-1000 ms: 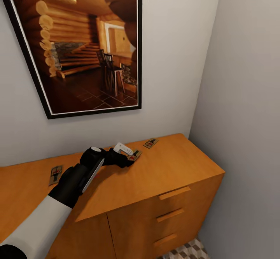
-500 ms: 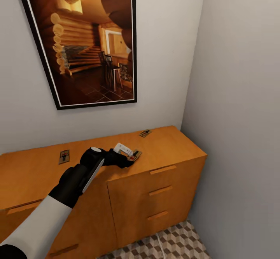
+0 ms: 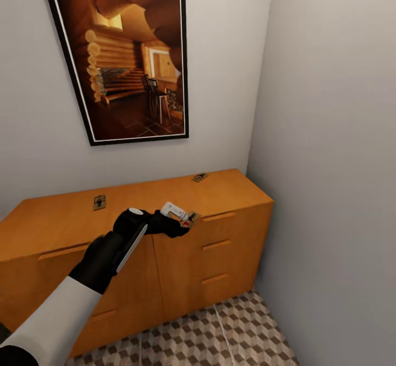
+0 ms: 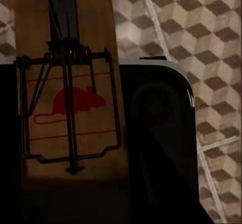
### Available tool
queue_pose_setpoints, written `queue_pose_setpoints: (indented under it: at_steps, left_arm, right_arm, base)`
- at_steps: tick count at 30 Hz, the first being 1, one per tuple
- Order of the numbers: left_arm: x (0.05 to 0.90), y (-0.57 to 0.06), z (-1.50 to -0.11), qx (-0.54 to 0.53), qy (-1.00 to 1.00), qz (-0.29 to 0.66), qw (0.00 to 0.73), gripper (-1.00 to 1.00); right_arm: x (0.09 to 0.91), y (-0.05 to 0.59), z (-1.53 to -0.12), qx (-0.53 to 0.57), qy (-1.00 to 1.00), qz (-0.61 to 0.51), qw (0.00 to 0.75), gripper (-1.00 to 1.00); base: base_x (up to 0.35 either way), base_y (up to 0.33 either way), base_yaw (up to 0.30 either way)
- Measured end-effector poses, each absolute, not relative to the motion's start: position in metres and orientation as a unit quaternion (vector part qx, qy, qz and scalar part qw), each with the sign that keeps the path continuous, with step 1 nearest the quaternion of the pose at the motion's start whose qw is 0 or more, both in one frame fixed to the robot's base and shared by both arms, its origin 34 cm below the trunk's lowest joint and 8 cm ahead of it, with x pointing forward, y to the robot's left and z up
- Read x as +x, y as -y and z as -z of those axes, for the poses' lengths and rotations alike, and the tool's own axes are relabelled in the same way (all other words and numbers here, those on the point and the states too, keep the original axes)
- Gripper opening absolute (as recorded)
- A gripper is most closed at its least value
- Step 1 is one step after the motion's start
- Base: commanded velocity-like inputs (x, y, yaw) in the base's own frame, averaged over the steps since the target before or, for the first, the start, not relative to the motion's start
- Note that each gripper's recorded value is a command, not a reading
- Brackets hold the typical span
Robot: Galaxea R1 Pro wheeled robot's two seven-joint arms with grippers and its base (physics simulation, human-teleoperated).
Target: Take the four mousetraps from the cabinet in the bathroom and place them on the bathroom floor. Make sure all four end up on the same floor surface, and ensure that at least two of them are either under or directly next to the same bathroom sink.
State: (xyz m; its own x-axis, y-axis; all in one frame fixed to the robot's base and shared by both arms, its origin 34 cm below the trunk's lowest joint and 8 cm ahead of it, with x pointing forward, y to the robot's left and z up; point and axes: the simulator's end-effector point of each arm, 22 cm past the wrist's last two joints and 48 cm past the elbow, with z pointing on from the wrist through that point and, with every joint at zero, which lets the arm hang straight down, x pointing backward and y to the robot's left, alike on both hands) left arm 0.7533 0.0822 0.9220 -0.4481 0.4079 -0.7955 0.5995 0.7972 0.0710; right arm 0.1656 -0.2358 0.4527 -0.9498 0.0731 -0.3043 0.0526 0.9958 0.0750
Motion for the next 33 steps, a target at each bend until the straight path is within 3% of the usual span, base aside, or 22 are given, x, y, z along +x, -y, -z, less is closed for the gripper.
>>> queue_pose_setpoints:
  at_steps: [14, 33]
  left_arm:
    - [0.753, -0.087, -0.905, 0.294, -0.854, 0.109, 0.415, -1.00]
    - [0.704, -0.101, -0.734, 0.313, -0.869, 0.126, 0.361, -1.00]
  right_arm:
    - [0.166, 0.236, -0.453, 0.032, -0.987, -0.033, 0.155, -1.00]
    - [0.166, 0.239, -0.453, 0.032, -0.987, -0.031, 0.157, -1.00]
  base:
    - [-0.329, -0.082, 0.000]
    - [-0.023, -0.006, 0.000]
